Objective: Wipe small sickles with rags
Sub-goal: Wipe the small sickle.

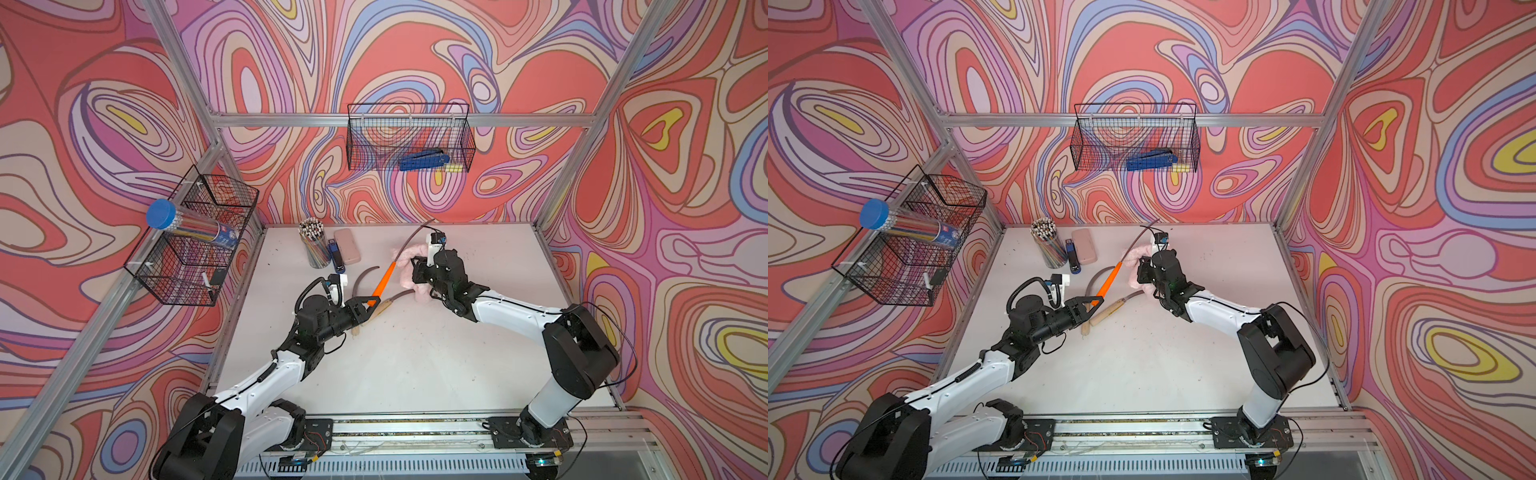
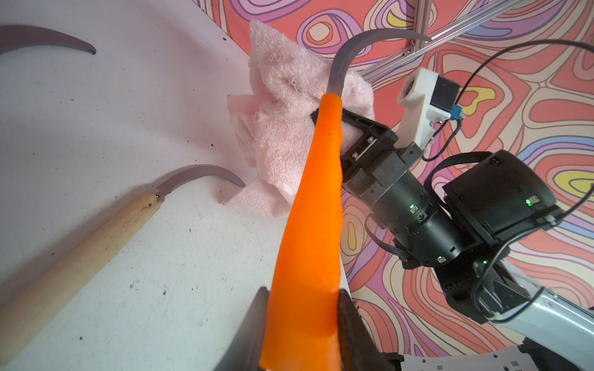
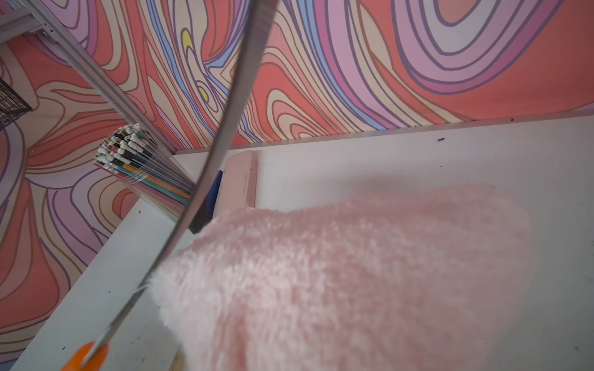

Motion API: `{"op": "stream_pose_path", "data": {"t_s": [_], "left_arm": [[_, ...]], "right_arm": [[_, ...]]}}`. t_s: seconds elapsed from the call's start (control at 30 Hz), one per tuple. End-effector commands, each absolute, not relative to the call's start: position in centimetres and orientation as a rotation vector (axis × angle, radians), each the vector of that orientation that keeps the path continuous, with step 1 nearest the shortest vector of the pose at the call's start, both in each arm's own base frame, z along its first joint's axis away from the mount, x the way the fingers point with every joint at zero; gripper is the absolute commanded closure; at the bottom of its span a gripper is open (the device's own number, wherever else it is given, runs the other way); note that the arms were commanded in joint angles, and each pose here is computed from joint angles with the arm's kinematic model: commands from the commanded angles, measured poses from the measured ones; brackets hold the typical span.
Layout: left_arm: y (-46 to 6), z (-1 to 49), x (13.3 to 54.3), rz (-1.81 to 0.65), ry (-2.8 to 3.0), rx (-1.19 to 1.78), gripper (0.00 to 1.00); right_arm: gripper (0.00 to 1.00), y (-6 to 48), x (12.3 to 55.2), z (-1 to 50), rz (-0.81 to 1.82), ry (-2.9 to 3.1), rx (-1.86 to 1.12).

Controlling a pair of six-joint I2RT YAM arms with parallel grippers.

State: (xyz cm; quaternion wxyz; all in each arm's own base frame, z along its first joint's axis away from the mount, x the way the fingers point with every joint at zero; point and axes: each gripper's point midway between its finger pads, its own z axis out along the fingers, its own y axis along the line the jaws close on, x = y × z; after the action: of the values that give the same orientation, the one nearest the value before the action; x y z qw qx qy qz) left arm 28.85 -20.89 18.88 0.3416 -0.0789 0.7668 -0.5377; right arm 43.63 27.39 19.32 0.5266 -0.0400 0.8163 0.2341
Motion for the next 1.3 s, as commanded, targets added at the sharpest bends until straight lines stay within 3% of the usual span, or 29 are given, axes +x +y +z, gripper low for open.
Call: {"op": "stream_pose_path", "data": {"t_s": [0.0, 0.37, 1.27], "left_arm": [[-21.3, 19.8, 28.8, -1.432, 1.955, -0.174, 1.00], [-21.2, 19.7, 28.9, -1.421, 1.961, -0.183, 1.00], [-21.0, 19.4, 28.8, -1.417, 1.967, -0.195, 1.00]], "right_arm": [[1.00, 29.1, 43.3, 19.0, 0.648, 1.946, -0.132], [1.00, 31.6, 41.4, 20.0, 0.691, 1.931, -0.197], [1.00, 21.4, 51.7, 29.4, 0.486, 1.877, 0.016]]}}
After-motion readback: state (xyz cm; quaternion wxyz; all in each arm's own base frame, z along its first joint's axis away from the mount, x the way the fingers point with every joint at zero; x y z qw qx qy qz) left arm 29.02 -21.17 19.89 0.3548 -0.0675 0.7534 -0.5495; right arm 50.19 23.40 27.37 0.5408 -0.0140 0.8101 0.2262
